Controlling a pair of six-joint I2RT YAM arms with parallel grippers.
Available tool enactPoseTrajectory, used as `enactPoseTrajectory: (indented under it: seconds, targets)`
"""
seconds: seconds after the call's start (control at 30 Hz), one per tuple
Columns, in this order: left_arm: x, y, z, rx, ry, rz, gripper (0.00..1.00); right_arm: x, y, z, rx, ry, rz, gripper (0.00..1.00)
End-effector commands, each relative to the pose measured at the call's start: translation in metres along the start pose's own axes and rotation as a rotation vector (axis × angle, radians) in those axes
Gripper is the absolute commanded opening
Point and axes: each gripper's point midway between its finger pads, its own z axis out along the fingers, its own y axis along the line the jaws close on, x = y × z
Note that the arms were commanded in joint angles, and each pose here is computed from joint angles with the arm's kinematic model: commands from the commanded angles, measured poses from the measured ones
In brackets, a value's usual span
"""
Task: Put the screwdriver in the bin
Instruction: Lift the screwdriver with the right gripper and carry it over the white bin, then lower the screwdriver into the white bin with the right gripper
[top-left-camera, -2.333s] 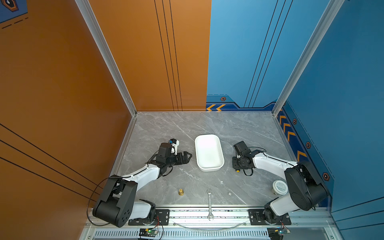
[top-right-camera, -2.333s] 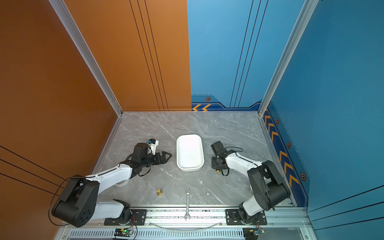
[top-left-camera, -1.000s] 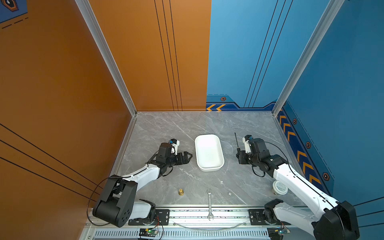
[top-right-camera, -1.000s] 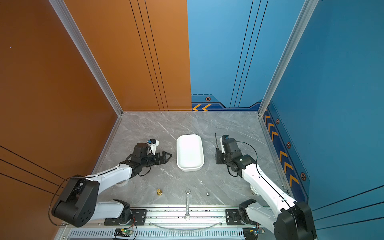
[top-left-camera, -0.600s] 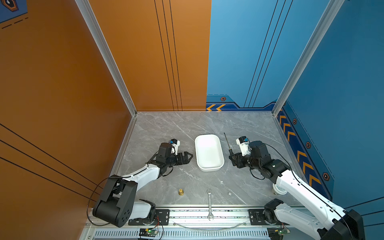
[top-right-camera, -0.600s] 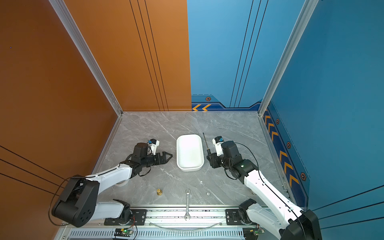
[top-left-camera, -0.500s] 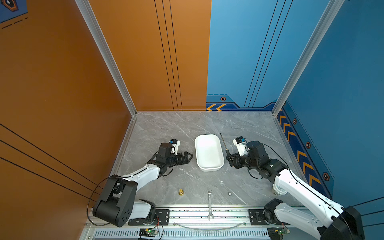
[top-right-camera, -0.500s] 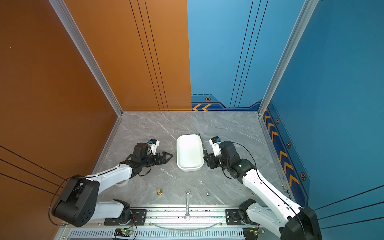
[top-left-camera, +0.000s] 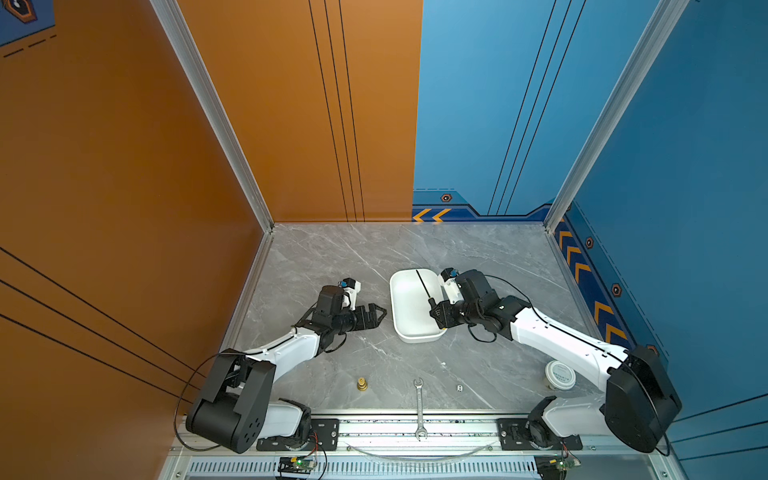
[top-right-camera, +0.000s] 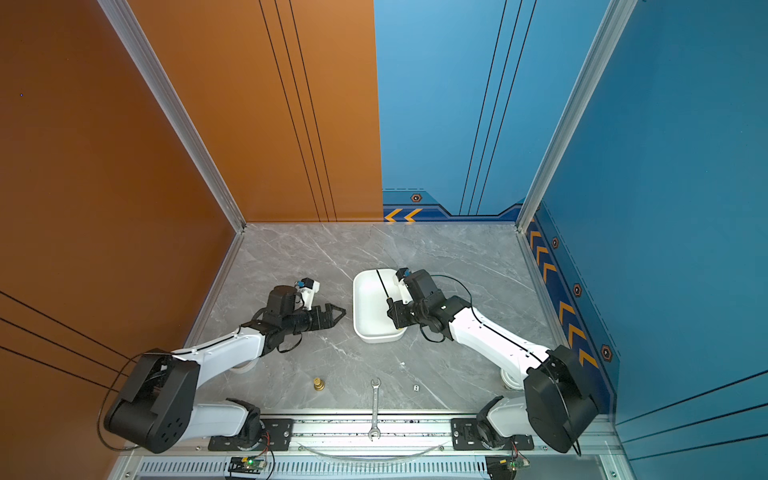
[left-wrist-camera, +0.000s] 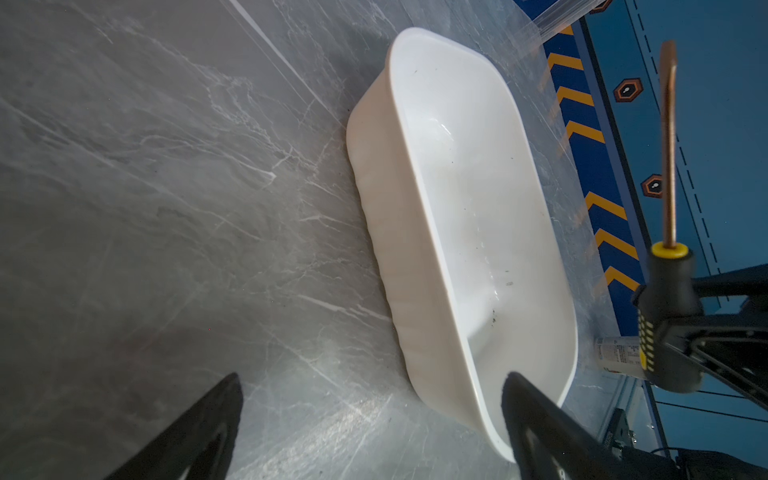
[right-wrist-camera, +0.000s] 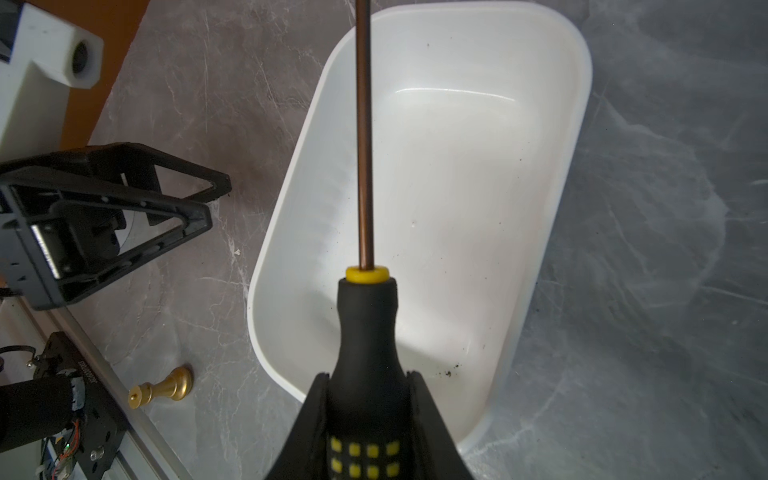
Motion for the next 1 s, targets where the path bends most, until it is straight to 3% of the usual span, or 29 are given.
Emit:
enactPoseTrajectory:
  seconds: [0.0,0.37,0.97]
  targets:
    - [-0.008,-0.007,-0.002,0.03,-0.011,0.007,0.98,-0.004,-0.008,0.003,0.103,0.005,0.042,0.0]
    - [-0.01,-0.008,-0.004,0.036,-0.019,0.007,0.98,0.004,-0.004,0.026,0.23,0.06,0.092,0.0]
    - [-0.012,-0.005,-0.004,0.032,-0.013,0.009,0.98,0.008,0.0,0.054,0.32,0.132,0.176,0.0]
